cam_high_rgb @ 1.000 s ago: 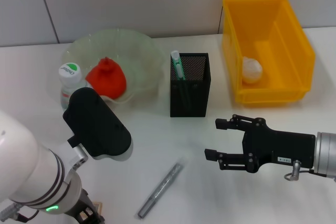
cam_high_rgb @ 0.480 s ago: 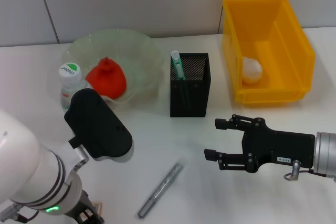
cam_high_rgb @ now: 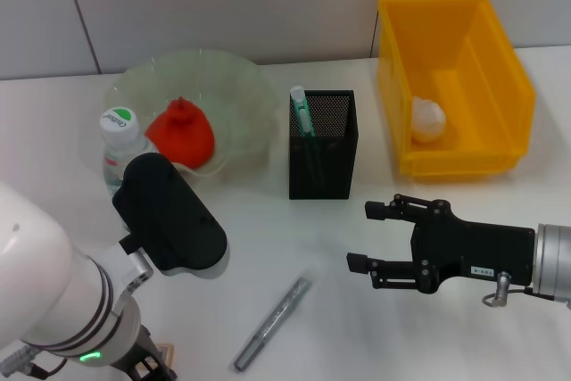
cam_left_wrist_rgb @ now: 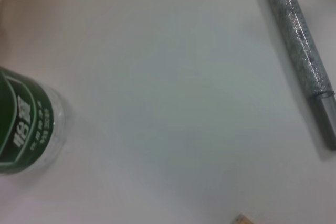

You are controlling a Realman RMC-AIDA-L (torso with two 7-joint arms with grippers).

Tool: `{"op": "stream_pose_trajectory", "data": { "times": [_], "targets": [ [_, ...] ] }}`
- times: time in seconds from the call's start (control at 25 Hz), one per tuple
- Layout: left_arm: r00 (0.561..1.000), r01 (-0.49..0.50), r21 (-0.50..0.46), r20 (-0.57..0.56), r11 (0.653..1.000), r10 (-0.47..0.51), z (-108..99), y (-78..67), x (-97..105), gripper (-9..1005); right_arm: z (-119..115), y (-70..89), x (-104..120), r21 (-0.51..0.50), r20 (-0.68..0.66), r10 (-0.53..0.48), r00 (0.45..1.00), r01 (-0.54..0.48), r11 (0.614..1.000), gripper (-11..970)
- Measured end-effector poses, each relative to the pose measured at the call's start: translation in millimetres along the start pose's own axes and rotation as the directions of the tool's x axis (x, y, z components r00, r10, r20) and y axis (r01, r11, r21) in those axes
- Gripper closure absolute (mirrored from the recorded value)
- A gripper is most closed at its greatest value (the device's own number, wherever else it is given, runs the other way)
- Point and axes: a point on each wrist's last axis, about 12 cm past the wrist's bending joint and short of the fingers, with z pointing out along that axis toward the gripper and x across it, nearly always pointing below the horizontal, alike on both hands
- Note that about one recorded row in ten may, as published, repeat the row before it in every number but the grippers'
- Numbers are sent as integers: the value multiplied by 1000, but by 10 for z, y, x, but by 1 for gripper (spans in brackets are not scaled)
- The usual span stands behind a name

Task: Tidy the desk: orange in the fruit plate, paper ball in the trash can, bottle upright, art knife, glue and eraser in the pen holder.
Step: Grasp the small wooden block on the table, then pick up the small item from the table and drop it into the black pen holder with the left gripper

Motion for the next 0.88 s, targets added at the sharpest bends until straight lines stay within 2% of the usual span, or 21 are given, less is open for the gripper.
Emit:
{"op": "stream_pose_trajectory", "data": {
  "times": [0.4,0.68,0.88],
  "targets": [
    [1000,1,-4,-6,1000,-1,13,7,1,453,1,-2,-7,-1,2,-2,1000,2,1000,144],
    [1000,8,-8,-8,1000,-8,18,14,5,531,5,-5,-12,-2,2,-4,1000,4,1000,144],
    [1000,5,-18,-7,1000,-6,13,22,3,544,-2,3,-3,-2,2,-1,1000,1,1000,144]
  ]
}}
